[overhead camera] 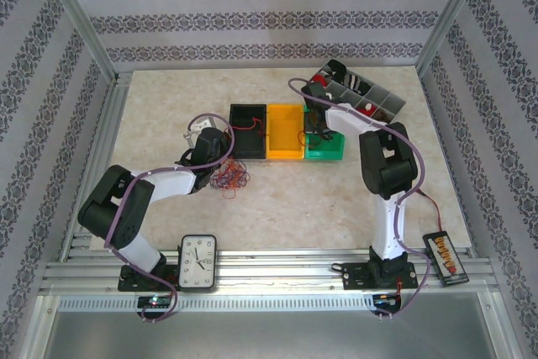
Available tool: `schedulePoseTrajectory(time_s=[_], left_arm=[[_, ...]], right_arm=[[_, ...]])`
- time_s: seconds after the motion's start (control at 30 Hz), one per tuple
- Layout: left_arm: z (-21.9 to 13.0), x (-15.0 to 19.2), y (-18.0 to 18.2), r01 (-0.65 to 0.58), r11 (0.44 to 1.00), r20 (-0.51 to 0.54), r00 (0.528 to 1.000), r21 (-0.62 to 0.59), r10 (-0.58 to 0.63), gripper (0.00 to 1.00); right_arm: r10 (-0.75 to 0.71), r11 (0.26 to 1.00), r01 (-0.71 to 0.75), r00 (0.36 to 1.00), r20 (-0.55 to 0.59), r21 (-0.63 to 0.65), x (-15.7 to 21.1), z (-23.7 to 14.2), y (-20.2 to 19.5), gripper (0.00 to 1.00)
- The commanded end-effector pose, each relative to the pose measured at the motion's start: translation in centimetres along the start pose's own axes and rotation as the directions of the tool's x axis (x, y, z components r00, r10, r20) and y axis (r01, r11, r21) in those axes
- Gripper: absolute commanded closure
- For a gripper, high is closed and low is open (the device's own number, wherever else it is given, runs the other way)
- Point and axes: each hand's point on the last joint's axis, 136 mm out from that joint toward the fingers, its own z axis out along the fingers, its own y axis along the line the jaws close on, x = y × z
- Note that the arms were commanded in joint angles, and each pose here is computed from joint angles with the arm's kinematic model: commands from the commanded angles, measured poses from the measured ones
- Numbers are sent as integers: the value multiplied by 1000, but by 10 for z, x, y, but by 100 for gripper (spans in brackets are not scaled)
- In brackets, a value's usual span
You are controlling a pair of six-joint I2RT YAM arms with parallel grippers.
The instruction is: Untangle the cables
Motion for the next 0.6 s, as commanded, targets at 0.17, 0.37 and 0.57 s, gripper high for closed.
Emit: schedulePoseTrajectory(time_s=[0.17,0.37,0.57], left_arm=[[1,8,-8,-32,999,-50,998,16,33,100],[-1,8,-8,-40,999,-50,998,16,41,100],[-3,8,-10,-46,999,-47,998,19,47,100]], right_arm=[[107,990,-108,994,-15,-94,-7,-4,5,93],[149,984,-137,984,100,-115,-36,-51,-8,67],[179,977,-163,977,116,-135,-31,-72,-17,60]])
